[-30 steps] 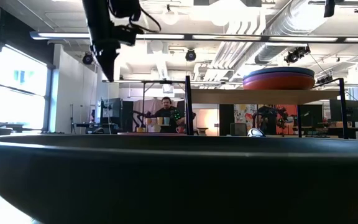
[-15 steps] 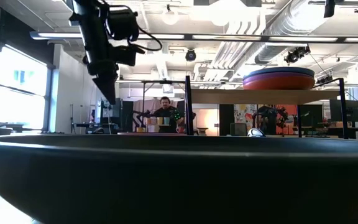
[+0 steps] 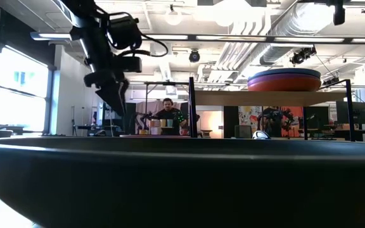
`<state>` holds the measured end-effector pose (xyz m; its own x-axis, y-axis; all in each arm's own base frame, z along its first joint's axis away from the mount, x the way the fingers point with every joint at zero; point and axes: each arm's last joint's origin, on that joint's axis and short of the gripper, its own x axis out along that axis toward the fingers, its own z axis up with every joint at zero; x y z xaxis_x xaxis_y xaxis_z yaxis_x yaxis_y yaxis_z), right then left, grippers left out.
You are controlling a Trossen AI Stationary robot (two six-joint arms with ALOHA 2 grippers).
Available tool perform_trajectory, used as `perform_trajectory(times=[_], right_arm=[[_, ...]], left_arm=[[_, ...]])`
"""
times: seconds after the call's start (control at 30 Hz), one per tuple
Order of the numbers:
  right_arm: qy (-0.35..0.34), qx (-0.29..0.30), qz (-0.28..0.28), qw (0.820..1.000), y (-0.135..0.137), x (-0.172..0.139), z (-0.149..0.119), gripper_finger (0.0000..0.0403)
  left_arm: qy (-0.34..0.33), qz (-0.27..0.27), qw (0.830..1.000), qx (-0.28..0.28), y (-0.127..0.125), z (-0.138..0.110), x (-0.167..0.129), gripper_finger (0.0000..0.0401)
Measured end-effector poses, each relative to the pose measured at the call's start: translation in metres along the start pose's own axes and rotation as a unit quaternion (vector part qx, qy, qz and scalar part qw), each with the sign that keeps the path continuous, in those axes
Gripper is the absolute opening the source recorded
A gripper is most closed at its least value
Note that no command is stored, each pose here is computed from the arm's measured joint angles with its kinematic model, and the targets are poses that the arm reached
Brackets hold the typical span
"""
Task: Place and stack plates onto a shelf
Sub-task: Put the violet plate on the shelf
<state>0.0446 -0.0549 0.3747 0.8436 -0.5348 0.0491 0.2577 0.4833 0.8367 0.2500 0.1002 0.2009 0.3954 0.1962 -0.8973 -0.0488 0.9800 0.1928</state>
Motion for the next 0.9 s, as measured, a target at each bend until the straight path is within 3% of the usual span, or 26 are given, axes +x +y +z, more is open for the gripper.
perform_trajectory(times=[0.13, 0.43, 0.9], right_arm=[[0.001, 0.0, -0.002, 1.0, 0.0, 0.0, 0.0, 0.0092], [0.001, -0.004, -0.002, 1.0, 0.0, 0.0, 0.0, 0.0092], [0.002, -0.003, -0.003, 1.0, -0.001, 0.0, 0.0, 0.0092]], left_arm=[[0.006, -0.004, 0.999, 0.041, -0.004, 0.003, 0.015, 0.0119], [0.006, 0.026, 0.999, 0.042, -0.007, 0.011, 0.039, 0.0119], [0.047, 0.038, 0.992, 0.111, -0.008, 0.008, 0.064, 0.0119]])
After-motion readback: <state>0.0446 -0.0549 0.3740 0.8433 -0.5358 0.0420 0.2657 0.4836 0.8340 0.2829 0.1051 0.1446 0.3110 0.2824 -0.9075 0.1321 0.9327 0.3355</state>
